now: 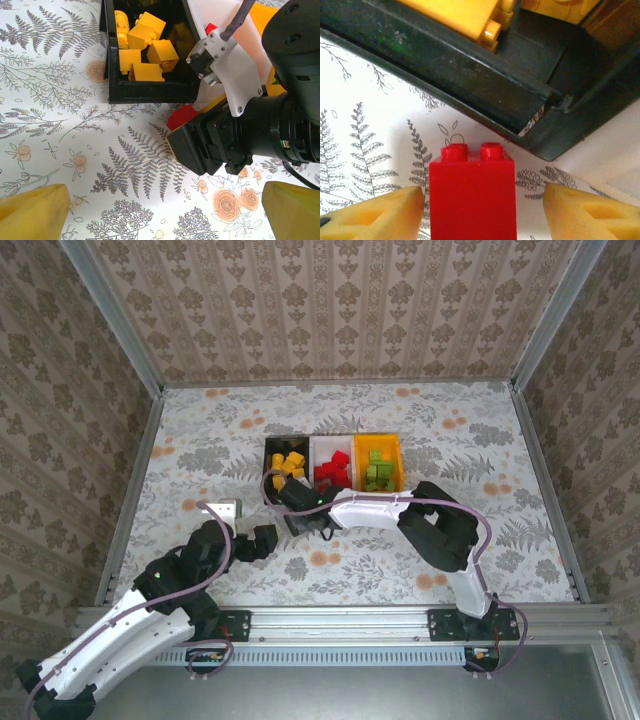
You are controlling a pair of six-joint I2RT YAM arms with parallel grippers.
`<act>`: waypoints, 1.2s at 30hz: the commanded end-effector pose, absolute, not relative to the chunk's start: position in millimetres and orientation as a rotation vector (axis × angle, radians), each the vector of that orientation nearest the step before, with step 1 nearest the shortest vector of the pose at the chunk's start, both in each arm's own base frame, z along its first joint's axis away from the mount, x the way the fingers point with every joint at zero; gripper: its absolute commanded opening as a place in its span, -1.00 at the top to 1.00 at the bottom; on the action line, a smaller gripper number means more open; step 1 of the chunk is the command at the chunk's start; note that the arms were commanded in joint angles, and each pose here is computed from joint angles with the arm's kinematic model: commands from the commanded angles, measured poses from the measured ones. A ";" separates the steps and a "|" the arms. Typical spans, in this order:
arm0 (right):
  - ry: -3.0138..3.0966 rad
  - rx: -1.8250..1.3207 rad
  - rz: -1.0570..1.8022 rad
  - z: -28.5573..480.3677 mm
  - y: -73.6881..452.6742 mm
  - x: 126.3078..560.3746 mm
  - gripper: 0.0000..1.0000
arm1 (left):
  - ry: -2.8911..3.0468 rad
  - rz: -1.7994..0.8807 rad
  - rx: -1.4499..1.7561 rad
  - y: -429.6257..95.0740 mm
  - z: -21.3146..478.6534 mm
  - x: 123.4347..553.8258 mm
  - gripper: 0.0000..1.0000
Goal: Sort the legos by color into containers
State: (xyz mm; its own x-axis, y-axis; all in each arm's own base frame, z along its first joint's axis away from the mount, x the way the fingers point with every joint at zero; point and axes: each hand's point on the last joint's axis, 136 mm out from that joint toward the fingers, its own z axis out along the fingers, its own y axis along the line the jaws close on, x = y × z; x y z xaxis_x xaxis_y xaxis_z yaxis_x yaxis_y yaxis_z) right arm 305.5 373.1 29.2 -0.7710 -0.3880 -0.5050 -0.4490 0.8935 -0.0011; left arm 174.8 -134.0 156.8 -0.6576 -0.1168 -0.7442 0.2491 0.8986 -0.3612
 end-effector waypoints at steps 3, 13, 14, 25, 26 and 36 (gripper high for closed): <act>2.518 -0.590 0.180 38.6 383.7 316.5 -0.04 | 2.203 -0.555 0.053 -129.3 163.9 177.4 -1.00; 2.384 -0.503 0.345 131.5 358.6 307.4 0.44 | 2.199 -0.566 0.053 -132.1 164.9 178.9 -0.99; 2.375 -0.476 0.341 140.4 350.4 312.8 0.44 | 2.196 -0.566 0.054 -132.6 165.8 179.7 -0.99; 2.434 -0.233 0.194 137.8 291.0 414.5 0.44 | 2.206 -0.573 0.061 -140.3 167.3 184.1 -1.00; 2.434 -0.231 0.195 137.4 291.8 420.7 0.43 | 2.205 -0.573 0.064 -140.8 167.8 184.2 -1.00; 2.303 -0.196 0.314 188.7 295.6 438.0 -0.52 | 2.190 -0.563 0.061 -140.7 172.6 187.8 -0.99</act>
State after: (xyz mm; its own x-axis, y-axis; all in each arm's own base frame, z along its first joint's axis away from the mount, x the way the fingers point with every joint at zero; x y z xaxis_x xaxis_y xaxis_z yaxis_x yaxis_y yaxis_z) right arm 440.0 297.6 140.7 -0.7430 -0.0954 -0.6624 -0.2231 0.9685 0.1109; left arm 181.3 -139.6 152.8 -0.6689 -0.1078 -0.7355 0.2378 0.9064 -0.3492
